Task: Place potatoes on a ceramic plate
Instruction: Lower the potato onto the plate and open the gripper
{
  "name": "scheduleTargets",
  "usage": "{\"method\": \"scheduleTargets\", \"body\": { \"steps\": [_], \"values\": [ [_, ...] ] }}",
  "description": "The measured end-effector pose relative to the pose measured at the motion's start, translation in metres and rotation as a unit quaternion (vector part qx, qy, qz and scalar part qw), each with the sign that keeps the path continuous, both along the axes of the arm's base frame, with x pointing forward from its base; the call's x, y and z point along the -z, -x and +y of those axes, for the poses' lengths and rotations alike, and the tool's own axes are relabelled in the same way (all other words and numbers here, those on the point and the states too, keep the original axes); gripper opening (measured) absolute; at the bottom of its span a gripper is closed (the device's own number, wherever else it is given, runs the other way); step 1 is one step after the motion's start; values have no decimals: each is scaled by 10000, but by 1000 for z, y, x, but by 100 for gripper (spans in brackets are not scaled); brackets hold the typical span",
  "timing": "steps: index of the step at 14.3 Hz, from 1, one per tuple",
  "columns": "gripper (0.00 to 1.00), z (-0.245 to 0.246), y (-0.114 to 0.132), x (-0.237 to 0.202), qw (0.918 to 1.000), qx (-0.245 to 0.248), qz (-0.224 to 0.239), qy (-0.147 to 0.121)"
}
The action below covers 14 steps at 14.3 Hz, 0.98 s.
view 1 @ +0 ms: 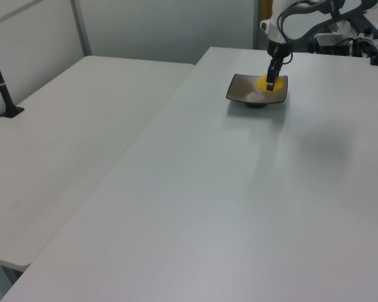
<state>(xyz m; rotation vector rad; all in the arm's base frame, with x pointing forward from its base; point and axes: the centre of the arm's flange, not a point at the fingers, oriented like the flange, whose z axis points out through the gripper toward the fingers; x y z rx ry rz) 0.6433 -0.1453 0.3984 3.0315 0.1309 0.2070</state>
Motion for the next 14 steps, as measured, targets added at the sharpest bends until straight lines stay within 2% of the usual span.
{"method": "scheduleTargets", "body": {
  "steps": [3, 8, 11, 14],
  "values": [
    [98, -4, -7, 7, 10000, 14, -83, 42],
    [100, -4, -8, 3, 9998, 165, -135, 19],
    [100, -3, -10, -6, 9986, 466, -252, -23],
    [100, 11, -1, -15, 9976, 656, 122, -185]
  ]
}}
